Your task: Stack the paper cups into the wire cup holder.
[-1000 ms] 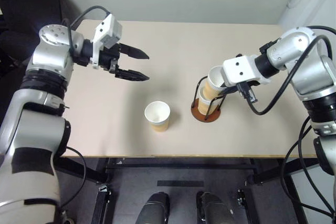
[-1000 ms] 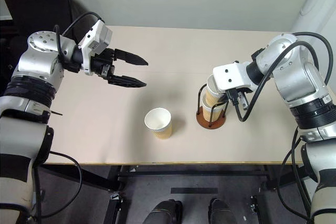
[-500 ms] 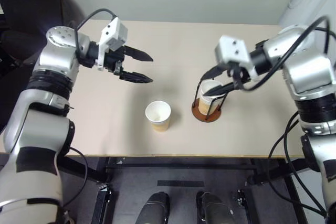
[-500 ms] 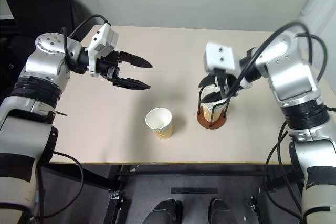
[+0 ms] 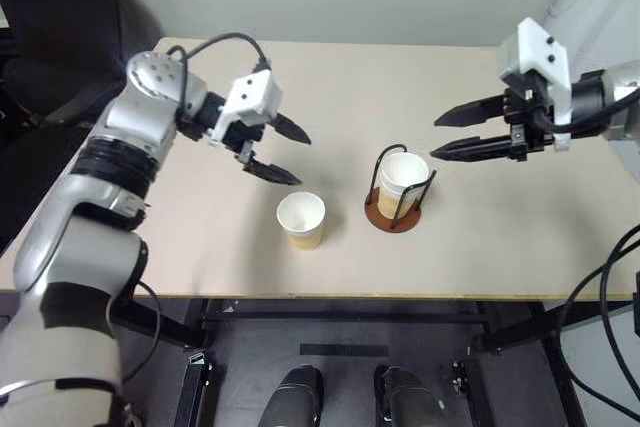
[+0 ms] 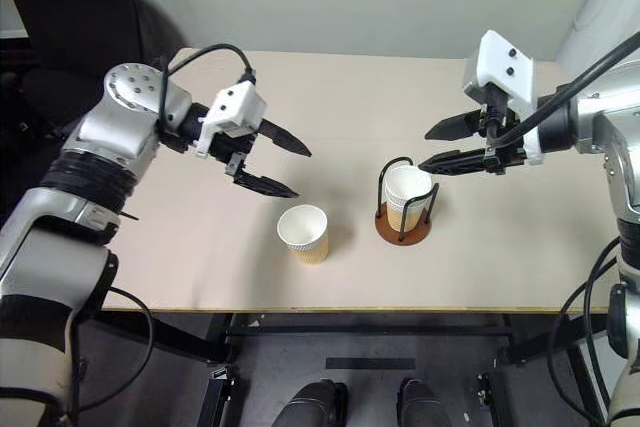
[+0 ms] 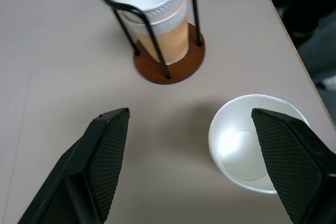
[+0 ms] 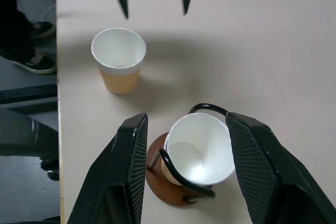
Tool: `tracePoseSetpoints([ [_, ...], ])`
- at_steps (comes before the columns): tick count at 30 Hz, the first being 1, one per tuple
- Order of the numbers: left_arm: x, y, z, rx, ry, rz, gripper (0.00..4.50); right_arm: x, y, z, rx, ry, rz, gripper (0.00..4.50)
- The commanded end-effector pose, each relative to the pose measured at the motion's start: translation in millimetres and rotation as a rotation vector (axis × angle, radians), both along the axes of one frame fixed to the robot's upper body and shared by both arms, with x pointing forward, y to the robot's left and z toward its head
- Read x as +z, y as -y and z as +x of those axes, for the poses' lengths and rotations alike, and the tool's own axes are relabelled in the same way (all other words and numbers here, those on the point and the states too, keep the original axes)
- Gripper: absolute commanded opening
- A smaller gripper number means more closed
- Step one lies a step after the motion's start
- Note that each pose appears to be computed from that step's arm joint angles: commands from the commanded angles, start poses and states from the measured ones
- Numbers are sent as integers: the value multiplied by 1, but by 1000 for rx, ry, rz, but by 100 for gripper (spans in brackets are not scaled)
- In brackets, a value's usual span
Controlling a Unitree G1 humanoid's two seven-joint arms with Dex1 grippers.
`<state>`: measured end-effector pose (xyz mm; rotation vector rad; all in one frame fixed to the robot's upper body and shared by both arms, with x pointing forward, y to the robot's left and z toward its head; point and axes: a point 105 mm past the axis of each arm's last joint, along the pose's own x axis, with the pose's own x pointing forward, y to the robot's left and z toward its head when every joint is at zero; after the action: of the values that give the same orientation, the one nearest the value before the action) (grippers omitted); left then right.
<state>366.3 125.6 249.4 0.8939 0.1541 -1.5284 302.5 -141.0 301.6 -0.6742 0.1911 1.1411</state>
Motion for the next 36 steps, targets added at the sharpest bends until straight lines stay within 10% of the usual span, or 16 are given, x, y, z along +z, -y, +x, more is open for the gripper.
tracePoseSetpoints([
  [1, 12, 7, -5, -67, 56, 61, 399, 13, 8, -3, -23, 64, 14, 230],
  [36, -44, 12, 12, -154, 141, 359, 399, 11, 28, -12, -73, 28, -7, 230],
])
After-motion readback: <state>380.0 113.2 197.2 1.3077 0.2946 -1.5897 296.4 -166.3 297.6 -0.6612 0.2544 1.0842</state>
